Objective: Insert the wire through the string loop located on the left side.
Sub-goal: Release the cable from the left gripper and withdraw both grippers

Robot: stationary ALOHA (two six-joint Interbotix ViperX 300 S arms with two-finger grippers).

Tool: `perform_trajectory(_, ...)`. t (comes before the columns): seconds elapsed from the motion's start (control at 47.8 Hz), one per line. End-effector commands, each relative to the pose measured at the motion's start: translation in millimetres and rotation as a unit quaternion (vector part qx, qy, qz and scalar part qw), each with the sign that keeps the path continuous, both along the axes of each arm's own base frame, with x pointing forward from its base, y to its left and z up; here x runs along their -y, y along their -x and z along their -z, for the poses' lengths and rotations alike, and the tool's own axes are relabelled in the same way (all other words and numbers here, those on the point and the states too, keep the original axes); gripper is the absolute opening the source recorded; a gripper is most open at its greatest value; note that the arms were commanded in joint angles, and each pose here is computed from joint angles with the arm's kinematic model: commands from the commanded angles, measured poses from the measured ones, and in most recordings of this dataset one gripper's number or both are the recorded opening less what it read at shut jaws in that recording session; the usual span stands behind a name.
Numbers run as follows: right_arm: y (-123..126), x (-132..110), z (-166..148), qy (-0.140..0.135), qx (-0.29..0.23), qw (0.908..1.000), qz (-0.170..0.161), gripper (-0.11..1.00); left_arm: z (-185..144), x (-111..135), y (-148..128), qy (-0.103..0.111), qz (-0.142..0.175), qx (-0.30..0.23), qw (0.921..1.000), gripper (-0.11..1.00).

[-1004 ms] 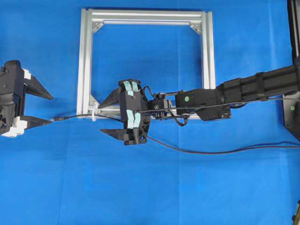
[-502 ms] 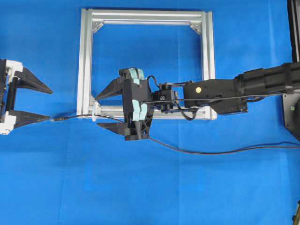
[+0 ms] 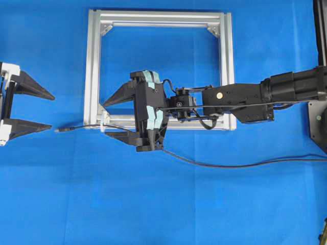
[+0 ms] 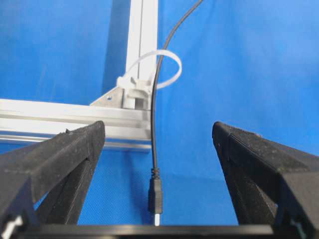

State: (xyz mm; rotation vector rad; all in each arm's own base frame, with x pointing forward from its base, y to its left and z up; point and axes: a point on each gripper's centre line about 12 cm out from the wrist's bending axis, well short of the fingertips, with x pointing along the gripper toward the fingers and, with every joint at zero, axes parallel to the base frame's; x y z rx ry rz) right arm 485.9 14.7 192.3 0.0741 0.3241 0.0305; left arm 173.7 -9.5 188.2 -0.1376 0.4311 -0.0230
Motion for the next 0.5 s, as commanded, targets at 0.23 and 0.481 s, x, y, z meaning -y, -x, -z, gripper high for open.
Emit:
perform_trajectory(0.23,1.2,0.1,-21.7,-0.001,0.025,0.9997,0.0,0.94,-7.0,-0.9,-4.1,0.0,-0.003,0.008,1.0,0.84)
perform_trajectory(0.481,1.0,0.1,-22.3,-0.001,0.025,0.9997,0.0,0.94,-7.0,-0.7,-4.1,-0.002,-0.002,0.008,1.0,0.84)
